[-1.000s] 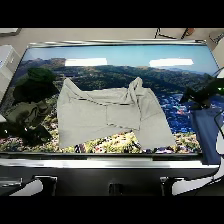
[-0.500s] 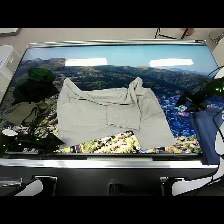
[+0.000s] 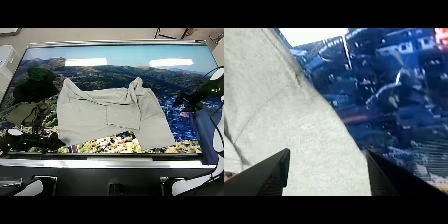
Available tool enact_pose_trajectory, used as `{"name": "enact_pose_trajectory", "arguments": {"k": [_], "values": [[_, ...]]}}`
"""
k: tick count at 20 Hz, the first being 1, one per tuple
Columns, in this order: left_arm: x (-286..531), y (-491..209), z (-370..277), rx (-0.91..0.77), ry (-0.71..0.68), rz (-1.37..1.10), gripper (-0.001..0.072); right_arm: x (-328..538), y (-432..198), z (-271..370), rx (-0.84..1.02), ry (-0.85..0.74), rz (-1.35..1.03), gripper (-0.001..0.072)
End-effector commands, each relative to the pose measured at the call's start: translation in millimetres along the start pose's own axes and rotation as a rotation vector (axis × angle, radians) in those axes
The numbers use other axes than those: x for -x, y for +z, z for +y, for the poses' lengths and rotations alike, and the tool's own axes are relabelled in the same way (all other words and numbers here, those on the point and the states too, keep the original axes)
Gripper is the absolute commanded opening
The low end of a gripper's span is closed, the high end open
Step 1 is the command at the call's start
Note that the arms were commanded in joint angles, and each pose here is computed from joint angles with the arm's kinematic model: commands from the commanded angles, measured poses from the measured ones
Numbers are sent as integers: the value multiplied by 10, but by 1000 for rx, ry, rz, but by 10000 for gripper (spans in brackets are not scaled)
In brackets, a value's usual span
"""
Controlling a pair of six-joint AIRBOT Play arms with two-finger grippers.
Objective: Fold the clothes and pants, and hang the long-sleeved shirts on hangers.
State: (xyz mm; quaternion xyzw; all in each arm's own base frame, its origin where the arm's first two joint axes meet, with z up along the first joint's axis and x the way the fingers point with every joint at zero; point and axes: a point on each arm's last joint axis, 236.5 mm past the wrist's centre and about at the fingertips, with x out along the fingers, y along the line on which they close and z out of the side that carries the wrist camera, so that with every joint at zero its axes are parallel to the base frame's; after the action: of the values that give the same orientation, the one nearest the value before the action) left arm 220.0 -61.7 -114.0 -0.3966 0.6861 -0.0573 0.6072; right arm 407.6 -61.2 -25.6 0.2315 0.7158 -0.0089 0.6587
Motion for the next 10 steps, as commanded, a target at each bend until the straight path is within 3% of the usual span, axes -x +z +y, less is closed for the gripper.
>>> {"name": "enact_pose_trajectory", "arguments": {"k": [1,10], "values": [[-1,-48,-19,-18,-5,19,38,-333,43,101,50,88,63,555],[122,-58,-125,-60,-14,-22,38,-922,187,435,46,331,130,537]]}}
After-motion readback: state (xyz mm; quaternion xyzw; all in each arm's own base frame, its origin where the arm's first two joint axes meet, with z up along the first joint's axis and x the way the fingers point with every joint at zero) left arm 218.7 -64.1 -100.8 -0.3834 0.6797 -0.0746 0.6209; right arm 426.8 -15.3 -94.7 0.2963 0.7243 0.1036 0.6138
